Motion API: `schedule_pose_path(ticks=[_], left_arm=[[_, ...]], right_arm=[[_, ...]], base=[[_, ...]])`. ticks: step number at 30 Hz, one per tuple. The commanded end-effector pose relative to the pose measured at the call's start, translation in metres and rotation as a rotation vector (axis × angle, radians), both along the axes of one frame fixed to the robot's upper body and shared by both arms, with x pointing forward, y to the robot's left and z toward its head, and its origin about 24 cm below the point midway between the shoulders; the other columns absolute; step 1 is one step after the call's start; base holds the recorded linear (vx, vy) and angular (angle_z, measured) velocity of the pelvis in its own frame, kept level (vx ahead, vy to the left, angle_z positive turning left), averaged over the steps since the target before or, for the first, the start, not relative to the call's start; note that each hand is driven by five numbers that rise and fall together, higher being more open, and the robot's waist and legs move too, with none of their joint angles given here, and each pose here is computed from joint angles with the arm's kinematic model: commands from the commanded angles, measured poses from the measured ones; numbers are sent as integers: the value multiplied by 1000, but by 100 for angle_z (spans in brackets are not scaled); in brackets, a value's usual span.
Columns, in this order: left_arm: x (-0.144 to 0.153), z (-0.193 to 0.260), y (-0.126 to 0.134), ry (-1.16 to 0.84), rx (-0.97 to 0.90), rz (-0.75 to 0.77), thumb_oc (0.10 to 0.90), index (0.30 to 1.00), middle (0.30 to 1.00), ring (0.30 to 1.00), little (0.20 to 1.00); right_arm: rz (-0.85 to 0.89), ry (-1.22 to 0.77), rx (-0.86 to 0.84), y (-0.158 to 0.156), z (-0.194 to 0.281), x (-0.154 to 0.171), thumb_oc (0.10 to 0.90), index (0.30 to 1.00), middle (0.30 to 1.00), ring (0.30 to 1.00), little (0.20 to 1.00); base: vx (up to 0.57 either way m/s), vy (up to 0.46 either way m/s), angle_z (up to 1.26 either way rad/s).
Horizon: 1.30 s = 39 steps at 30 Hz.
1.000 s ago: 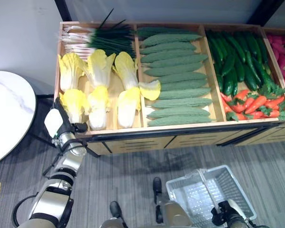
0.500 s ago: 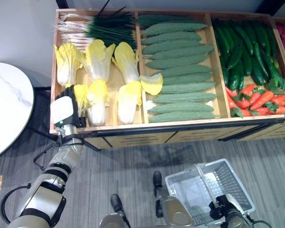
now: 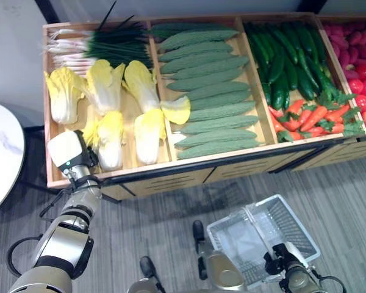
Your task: Get the vegetables into the basket
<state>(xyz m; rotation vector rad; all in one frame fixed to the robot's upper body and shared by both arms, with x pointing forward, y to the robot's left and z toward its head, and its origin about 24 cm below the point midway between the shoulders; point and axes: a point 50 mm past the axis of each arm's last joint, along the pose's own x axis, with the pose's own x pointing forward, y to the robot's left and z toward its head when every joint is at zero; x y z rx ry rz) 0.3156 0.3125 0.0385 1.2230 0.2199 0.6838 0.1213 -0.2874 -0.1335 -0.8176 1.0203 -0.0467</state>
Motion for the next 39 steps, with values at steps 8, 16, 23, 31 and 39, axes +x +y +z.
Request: schedule_pose_path(ticks=[8, 16, 23, 31, 39], left_arm=[[-36, -43, -1, -131, -423, 223, 400, 300, 300, 300, 300], [-4, 112, -35, -856, -316, -185, 400, 300, 300, 300, 300], [-25, 154, -67, -1075, -529, -510, 400, 300, 300, 300, 300], [-44, 103, -84, -842, -1119, -827, 400, 300, 300, 300, 300], [-47, 89, -103, -632, -1190, -983, 400, 300, 300, 300, 300]], right_arm=[[-9, 50, -89, -19, 3, -16, 400, 300, 300, 300, 300], [-67, 85, -65, -20, -2, -34, 400, 300, 300, 300, 300], [-89, 94, -47, -22, -2, -39, 400, 300, 300, 300, 300], [-115, 119, -27, -30, 0, -45, 400, 300, 300, 300, 300], [-178, 102, -16, -37, 3, -47, 400, 300, 300, 300, 300]], base=[[4, -4, 0], [3, 4, 19], [2, 20, 14], [4, 15, 2], [-20, 60, -3]])
